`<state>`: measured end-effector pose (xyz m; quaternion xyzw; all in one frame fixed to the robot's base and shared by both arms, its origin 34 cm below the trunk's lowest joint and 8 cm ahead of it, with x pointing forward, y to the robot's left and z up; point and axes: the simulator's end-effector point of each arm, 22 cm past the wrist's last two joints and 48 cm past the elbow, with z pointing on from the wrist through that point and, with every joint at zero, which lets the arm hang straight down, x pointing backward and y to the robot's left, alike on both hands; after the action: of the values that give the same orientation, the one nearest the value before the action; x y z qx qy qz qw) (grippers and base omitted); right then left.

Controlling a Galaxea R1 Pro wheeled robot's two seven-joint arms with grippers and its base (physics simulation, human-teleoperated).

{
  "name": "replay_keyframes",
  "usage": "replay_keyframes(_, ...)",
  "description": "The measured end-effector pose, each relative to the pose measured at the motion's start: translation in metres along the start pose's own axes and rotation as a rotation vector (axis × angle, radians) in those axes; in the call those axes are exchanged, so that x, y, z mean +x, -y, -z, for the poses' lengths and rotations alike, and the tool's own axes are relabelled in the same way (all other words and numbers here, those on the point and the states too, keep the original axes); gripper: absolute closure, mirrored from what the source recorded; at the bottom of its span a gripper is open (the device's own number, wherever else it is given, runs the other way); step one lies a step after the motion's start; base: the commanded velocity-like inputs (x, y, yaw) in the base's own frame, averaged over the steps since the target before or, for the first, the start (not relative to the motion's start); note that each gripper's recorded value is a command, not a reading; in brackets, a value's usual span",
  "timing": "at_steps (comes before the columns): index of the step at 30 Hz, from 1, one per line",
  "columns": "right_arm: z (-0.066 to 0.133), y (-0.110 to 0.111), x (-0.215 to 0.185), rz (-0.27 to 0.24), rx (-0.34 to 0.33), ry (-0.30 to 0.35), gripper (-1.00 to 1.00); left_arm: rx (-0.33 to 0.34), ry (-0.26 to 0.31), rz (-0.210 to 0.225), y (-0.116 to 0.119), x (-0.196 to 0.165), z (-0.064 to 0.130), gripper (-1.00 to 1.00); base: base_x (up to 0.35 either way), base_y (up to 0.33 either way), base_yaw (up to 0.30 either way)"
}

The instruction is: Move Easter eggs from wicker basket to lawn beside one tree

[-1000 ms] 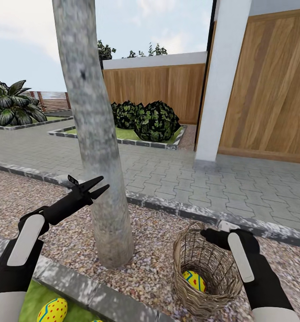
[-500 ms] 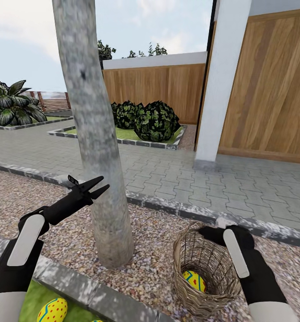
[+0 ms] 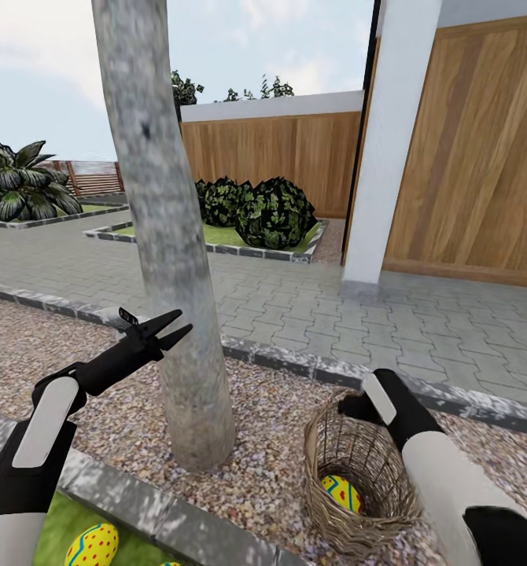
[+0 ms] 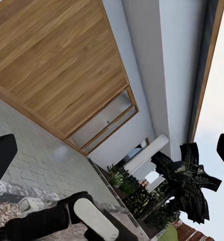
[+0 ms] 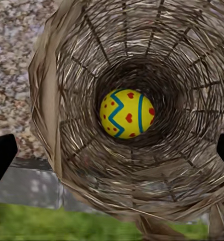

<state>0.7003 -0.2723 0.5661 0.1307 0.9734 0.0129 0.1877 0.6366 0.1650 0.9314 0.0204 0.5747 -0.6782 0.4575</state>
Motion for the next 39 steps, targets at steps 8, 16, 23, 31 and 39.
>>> replay_keyframes(8, -0.025, 0.006, 0.009, -0.02, 0.023, -0.031, -1.0, 0.024, 0.008, 0.021, -0.006, 0.011, 0.01, -1.0, 0.0, 0.0, 0.0)
replay_keyframes(16, -0.04, 0.008, 0.013, -0.028, 0.024, -0.007, -1.0, 0.062, 0.014, 0.049, -0.009, 0.023, 0.018, -1.0, 0.0, 0.0, 0.0)
replay_keyframes(23, -0.053, 0.013, 0.018, -0.035, 0.029, 0.008, -1.0, 0.067, 0.006, 0.055, -0.018, 0.037, 0.022, -1.0, 0.0, 0.0, 0.0)
replay_keyframes(31, -0.067, 0.039, 0.022, -0.051, 0.055, 0.017, -1.0, 0.074, -0.02, 0.065, -0.028, 0.06, 0.023, -1.0, 0.0, 0.0, 0.0)
replay_keyframes(39, -0.079, 0.05, 0.028, -0.061, 0.062, 0.024, -1.0, 0.076, -0.033, 0.07, -0.038, 0.078, 0.029, -1.0, 0.0, 0.0, 0.0)
